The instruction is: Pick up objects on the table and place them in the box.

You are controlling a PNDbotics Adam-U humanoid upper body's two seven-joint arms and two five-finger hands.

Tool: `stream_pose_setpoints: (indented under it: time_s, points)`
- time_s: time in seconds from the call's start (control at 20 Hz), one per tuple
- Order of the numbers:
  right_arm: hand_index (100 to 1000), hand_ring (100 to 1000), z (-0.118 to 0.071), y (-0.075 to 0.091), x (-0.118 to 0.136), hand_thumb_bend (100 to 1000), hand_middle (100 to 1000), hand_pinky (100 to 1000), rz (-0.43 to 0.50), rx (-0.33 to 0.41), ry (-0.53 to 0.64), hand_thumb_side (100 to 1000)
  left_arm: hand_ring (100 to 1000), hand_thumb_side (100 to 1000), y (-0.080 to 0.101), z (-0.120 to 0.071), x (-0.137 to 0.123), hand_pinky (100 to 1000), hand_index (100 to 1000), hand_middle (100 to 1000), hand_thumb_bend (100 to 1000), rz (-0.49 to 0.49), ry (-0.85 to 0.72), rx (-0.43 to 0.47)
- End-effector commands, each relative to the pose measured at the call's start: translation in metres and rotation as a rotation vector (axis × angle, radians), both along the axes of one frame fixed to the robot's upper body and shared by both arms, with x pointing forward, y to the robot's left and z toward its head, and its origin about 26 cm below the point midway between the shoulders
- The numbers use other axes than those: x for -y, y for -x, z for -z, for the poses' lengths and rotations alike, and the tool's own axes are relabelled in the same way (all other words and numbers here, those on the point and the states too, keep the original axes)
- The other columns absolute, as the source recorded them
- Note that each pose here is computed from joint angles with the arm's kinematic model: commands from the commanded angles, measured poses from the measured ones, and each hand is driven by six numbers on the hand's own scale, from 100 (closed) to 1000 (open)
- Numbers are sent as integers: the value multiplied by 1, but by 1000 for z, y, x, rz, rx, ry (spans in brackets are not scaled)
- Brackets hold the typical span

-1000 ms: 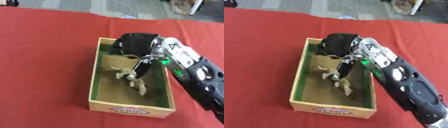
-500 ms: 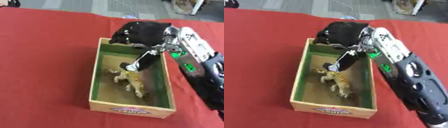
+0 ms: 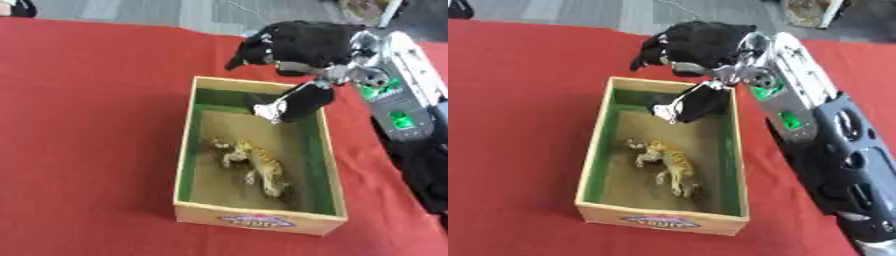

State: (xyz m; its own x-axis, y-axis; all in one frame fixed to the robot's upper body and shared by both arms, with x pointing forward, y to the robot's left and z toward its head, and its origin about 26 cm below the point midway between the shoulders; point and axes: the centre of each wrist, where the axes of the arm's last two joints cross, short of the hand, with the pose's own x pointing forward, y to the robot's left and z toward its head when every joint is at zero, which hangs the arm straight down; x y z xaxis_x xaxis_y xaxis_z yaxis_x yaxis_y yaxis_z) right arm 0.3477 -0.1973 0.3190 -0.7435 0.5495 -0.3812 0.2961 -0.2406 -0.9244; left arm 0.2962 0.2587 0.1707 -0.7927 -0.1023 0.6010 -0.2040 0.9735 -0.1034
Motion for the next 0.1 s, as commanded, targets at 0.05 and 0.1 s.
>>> stream_pose_setpoints:
  time_s: [0.05, 0.1]
  points:
    - [835, 733, -27, 17, 14, 100, 708, 843, -29, 78, -81, 719, 506, 756, 3, -5, -3, 521, 685, 539, 100, -16, 1, 21]
    - [822, 711, -30, 18, 20, 100, 689, 841, -25, 86, -130, 726, 506, 757, 3, -5, -3, 521, 685, 539, 100, -18, 3, 21]
